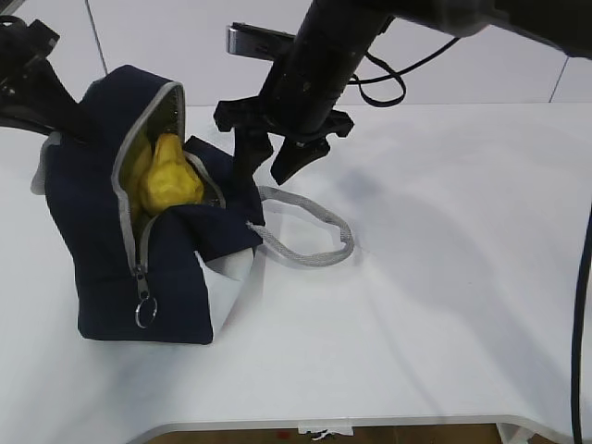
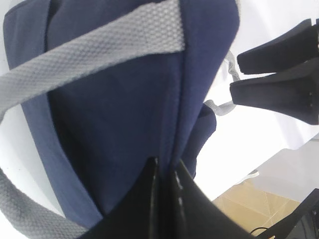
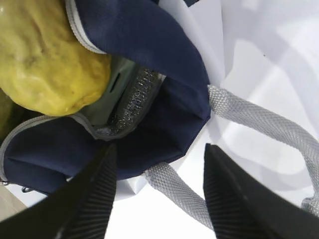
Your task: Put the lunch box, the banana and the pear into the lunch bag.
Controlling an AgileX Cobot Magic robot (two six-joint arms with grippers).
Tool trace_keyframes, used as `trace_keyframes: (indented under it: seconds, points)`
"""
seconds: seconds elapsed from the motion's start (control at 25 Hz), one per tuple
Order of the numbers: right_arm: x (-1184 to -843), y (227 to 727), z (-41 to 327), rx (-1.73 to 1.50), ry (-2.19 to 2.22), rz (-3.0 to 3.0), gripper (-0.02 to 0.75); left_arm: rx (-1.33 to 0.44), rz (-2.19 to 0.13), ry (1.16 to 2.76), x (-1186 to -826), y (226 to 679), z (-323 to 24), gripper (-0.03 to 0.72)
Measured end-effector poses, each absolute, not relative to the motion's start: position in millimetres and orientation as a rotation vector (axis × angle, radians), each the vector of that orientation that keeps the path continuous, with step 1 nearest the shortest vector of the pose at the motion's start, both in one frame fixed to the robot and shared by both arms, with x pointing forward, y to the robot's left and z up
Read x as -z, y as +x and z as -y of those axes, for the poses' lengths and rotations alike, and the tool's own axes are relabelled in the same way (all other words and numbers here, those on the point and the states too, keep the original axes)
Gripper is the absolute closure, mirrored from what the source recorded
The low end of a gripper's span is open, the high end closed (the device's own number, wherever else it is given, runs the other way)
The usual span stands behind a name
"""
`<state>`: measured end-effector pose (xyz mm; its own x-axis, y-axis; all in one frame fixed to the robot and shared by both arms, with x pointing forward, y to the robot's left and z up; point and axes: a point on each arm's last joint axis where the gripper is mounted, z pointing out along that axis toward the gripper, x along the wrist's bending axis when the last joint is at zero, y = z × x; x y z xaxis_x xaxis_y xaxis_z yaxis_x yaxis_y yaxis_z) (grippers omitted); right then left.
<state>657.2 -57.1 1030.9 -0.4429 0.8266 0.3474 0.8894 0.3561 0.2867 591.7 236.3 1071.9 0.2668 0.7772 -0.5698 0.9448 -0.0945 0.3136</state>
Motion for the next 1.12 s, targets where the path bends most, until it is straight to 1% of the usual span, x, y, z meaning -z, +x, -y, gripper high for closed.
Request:
trace_keyframes:
  seconds: [0.4, 1.12]
  points:
    - [-1026, 656, 52, 0.646, -1.716, 2.251, 0.303, 0.325, -1.56, 1.938, -1070, 591, -238, 0.693]
    - [-1033, 652, 42, 0.601, -1.965, 1.739, 0.303, 0.319, -1.562, 1.945, -1070, 591, -239, 0.693]
